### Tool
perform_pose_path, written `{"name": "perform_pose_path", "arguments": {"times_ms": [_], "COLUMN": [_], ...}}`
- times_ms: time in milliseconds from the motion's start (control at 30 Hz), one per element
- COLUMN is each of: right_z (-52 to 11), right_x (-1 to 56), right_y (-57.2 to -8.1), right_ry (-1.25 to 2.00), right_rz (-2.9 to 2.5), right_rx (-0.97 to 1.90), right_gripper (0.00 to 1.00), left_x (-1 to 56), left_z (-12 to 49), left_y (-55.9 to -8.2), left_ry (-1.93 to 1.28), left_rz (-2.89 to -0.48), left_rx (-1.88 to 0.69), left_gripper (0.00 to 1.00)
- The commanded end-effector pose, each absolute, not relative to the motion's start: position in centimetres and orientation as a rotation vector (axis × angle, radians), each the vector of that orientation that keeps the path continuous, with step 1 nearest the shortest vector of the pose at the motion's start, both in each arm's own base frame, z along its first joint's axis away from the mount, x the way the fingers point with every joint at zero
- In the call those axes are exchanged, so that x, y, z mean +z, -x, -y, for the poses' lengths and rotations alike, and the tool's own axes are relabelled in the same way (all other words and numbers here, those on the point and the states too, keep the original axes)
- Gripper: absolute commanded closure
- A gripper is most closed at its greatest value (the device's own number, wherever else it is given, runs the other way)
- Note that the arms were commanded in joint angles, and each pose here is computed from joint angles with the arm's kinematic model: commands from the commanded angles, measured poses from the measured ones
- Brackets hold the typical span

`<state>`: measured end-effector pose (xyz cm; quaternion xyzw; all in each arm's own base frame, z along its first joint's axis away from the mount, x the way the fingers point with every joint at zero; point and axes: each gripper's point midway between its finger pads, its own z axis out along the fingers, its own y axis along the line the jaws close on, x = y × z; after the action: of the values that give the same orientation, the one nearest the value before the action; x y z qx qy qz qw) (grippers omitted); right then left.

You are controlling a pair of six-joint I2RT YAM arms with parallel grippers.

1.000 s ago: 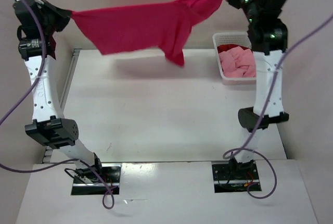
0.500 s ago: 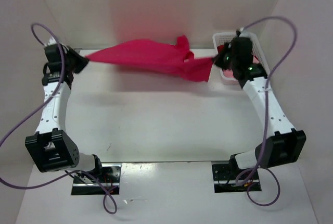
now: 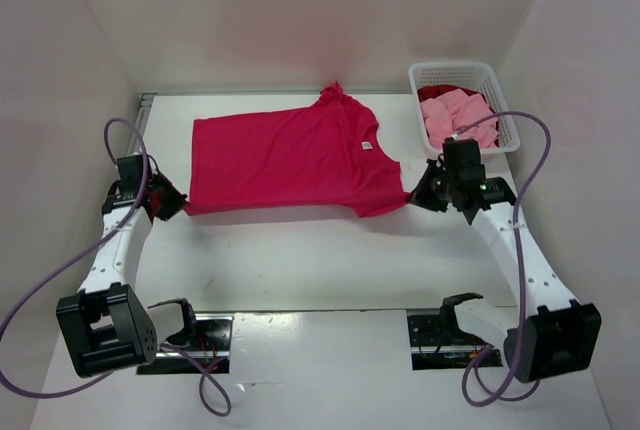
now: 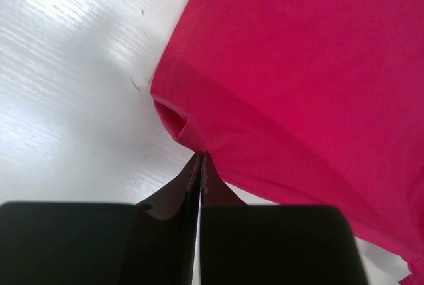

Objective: Fold and stack the t-shirts
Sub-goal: Fold the flattened tshirt in 1/3 of the way

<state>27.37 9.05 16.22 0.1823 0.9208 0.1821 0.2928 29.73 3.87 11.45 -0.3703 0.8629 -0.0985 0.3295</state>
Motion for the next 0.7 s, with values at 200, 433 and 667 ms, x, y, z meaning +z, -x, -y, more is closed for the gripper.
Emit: {"name": "perform_pose_path", "arguments": {"times_ms": [200, 433, 667], "right_z": [-10.1, -10.3, -10.4], "right_x": [16.6, 16.9, 15.9], "right_y": [-19.1, -27.8, -38.8], "right_ry": [-0.53, -0.508, -0.479], "right_rz": [-2.559, -2.449, -2.43], "right_rx": [0.631, 0.571, 0.451], "right_gripper": [1.0, 1.0, 1.0], "left_x": [14.7, 13.3, 12.5], "left_z": [-2.3, -3.3, -4.9], "left_y": [-28.3, -30.8, -35.0], "left_ry": [0.9, 0.917, 0.952], "left_rz": [-2.278, -2.244, -2.218], "left_rx": [-0.341, -0.332, -0.308], "left_gripper": [1.0, 1.0, 1.0]}}
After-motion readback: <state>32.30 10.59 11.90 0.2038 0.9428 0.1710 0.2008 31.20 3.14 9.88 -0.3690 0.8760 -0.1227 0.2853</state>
